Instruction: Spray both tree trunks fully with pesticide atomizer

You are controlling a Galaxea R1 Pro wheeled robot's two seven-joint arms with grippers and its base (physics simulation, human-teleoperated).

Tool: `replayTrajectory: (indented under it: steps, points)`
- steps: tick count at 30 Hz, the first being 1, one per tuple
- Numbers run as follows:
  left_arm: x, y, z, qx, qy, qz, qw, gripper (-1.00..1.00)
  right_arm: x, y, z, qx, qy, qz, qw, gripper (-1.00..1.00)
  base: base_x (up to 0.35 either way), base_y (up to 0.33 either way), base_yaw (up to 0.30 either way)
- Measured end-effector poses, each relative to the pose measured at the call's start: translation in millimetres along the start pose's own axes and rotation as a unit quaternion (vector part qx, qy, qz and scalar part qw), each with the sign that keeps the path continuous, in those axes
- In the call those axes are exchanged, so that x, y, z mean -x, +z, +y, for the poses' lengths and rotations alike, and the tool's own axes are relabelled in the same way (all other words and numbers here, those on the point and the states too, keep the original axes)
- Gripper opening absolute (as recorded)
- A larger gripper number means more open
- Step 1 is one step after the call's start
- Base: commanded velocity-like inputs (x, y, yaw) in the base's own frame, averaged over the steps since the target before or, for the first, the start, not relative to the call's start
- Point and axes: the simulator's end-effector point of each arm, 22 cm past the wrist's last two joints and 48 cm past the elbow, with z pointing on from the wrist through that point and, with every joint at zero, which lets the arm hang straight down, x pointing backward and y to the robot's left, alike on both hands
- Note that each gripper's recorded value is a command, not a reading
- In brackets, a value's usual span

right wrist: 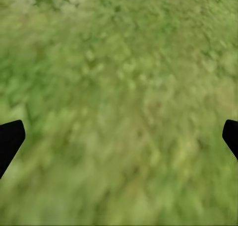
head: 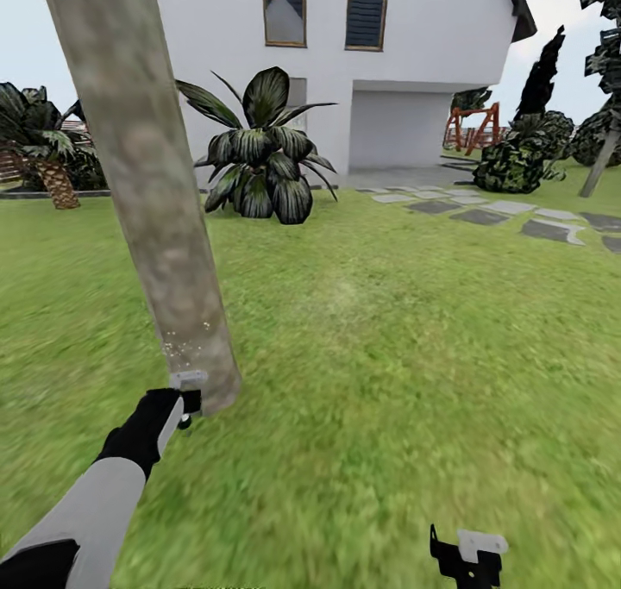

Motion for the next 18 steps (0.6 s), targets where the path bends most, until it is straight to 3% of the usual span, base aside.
replayTrajectory:
  steps: [2,7,9,12,18]
  points:
    - [15.4,-5.5,0.3,-0.001,-0.004,-0.015,0.9999,-1.0,-0.1,0.0,0.0,0.0,0.0,0.0,1.0,1.0,0.031,-0.276,0.075]
    - [65.4,-21.8,2.2,-0.001,-0.006,-0.016,0.9999,-1.0,0.3,0.4,-2.3,-0.002,0.0,0.0,1.0,1.0,0.074,-0.276,0.011]
    - [75.6,-22.8,23.7,0.015,-0.007,-0.021,0.9996,-1.0,0.6,0.6,-2.7,-0.002,0.0,-0.001,1.0,1.0,0.083,-0.251,0.0]
    - [75.7,-20.8,52.2,0.033,-0.009,-0.021,0.9992,-1.0,0.4,0.6,-2.8,-0.002,0.0,-0.001,1.0,1.0,0.027,-0.073,0.0]
    - [91.0,-26.9,59.3,0.038,-0.012,-0.038,0.9985,-1.0,0.4,0.5,-1.6,-0.002,0.0,0.0,1.0,1.0,0.001,-0.004,0.195]
